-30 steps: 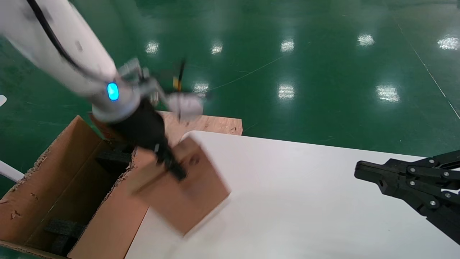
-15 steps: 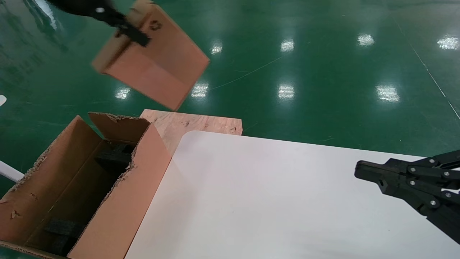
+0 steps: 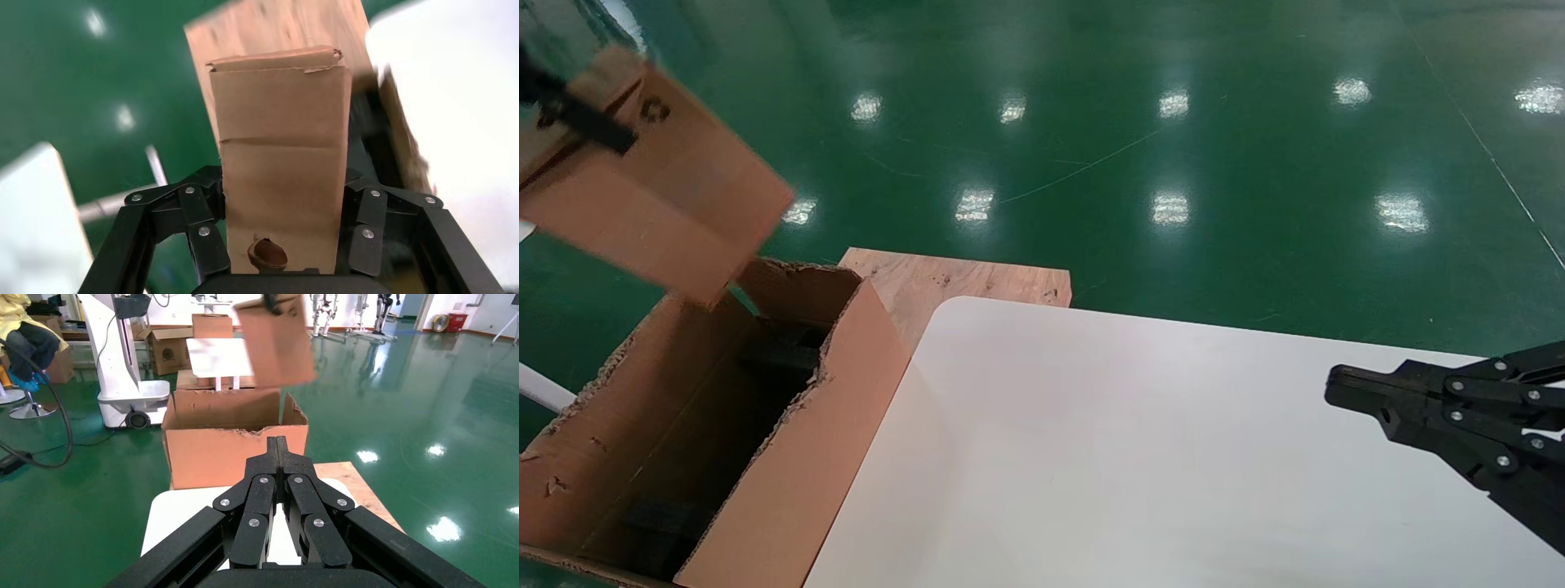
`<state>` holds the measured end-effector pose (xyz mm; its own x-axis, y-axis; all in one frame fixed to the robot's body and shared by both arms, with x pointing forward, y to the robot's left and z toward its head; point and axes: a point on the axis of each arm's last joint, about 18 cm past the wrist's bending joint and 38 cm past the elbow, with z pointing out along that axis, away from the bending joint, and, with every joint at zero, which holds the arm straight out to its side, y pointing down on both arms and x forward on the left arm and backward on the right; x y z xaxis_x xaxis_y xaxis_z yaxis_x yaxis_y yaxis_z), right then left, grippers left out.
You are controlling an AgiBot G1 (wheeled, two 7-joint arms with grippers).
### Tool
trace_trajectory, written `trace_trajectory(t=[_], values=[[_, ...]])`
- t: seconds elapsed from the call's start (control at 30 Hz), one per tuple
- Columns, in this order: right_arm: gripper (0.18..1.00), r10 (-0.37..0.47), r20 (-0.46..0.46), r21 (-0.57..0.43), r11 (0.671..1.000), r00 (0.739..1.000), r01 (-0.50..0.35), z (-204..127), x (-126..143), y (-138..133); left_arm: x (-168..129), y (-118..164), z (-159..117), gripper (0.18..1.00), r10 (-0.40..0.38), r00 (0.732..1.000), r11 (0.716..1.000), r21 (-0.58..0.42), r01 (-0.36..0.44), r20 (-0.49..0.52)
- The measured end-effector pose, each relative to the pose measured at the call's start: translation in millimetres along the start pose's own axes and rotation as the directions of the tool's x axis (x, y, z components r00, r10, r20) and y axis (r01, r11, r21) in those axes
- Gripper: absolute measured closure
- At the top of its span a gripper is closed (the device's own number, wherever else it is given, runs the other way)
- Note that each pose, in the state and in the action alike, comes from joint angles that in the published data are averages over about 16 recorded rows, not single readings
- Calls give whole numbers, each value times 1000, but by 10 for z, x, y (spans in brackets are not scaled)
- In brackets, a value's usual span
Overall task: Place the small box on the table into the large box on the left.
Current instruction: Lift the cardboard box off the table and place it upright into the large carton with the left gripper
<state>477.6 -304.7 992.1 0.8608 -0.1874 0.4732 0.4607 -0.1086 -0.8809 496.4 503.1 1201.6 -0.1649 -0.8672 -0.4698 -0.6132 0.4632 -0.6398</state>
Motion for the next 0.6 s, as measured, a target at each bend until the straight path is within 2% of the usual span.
trace_trajectory(t=[0.27, 0.6], values=[[988, 0, 0, 0, 1000, 1000, 0, 0, 0, 0, 78, 299, 413, 954, -79, 996, 988, -138, 72, -46], [988, 0, 0, 0, 1000, 1000, 0, 0, 0, 0, 284, 513, 1058, 955, -144, 988, 952, -279, 124, -50]])
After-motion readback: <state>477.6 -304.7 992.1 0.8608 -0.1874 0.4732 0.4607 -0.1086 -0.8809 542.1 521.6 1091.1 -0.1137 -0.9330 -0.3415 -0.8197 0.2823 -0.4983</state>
